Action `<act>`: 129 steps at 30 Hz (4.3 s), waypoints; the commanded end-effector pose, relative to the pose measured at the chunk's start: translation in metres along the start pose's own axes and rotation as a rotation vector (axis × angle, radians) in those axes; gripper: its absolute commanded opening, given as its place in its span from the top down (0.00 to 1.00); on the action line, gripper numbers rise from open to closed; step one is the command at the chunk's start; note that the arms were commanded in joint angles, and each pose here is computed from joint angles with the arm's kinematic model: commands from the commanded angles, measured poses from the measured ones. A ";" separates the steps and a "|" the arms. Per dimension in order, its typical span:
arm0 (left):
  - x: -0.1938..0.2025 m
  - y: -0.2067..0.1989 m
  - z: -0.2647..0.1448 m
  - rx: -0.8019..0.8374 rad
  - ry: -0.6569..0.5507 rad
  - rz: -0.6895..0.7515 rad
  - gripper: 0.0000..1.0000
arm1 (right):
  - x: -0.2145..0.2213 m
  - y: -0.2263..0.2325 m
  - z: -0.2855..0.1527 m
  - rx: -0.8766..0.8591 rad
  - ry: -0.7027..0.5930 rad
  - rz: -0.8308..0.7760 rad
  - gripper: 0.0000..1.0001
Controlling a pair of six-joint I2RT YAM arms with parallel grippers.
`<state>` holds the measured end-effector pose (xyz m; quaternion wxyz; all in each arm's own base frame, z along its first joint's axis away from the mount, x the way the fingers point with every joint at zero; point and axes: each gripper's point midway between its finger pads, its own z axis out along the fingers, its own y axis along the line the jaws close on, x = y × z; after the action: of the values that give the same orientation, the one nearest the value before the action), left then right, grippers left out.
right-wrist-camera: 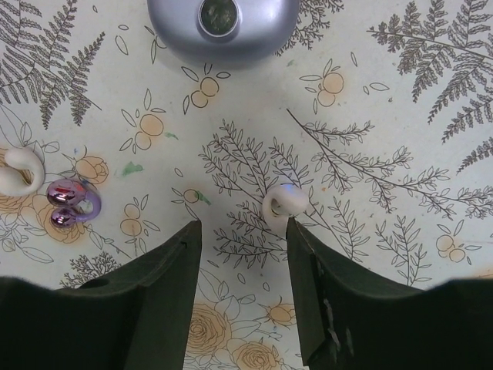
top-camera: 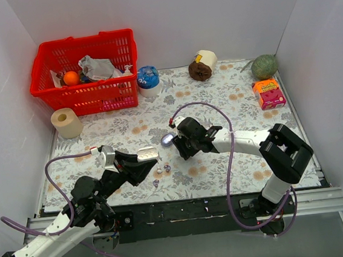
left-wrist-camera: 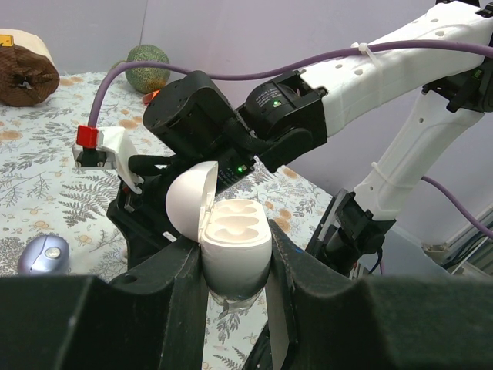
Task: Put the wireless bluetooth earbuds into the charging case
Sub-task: Pick up the earbud from the center of the board, then place the earbud in the charging case.
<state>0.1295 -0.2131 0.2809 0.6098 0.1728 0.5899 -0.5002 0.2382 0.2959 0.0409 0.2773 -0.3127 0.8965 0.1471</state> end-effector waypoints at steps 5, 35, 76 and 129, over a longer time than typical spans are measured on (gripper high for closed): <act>0.000 0.000 0.001 0.001 0.007 0.002 1.00 | -0.012 0.004 0.007 -0.015 -0.025 -0.013 0.45; 0.005 0.002 0.002 -0.003 0.016 -0.001 1.00 | 0.005 -0.034 0.005 0.151 0.002 0.023 0.69; 0.017 -0.057 0.036 0.429 0.155 0.058 1.00 | -0.038 0.109 -0.331 -0.824 -0.561 -0.495 0.99; 0.019 -0.090 0.054 0.794 0.240 0.024 1.00 | -0.044 0.133 -0.300 -0.974 -0.456 -0.444 0.99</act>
<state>0.0842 -0.3047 0.2900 0.4080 0.4525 0.4468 -0.6551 0.0563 0.2816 0.3168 0.2965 -0.5471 0.5641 0.5427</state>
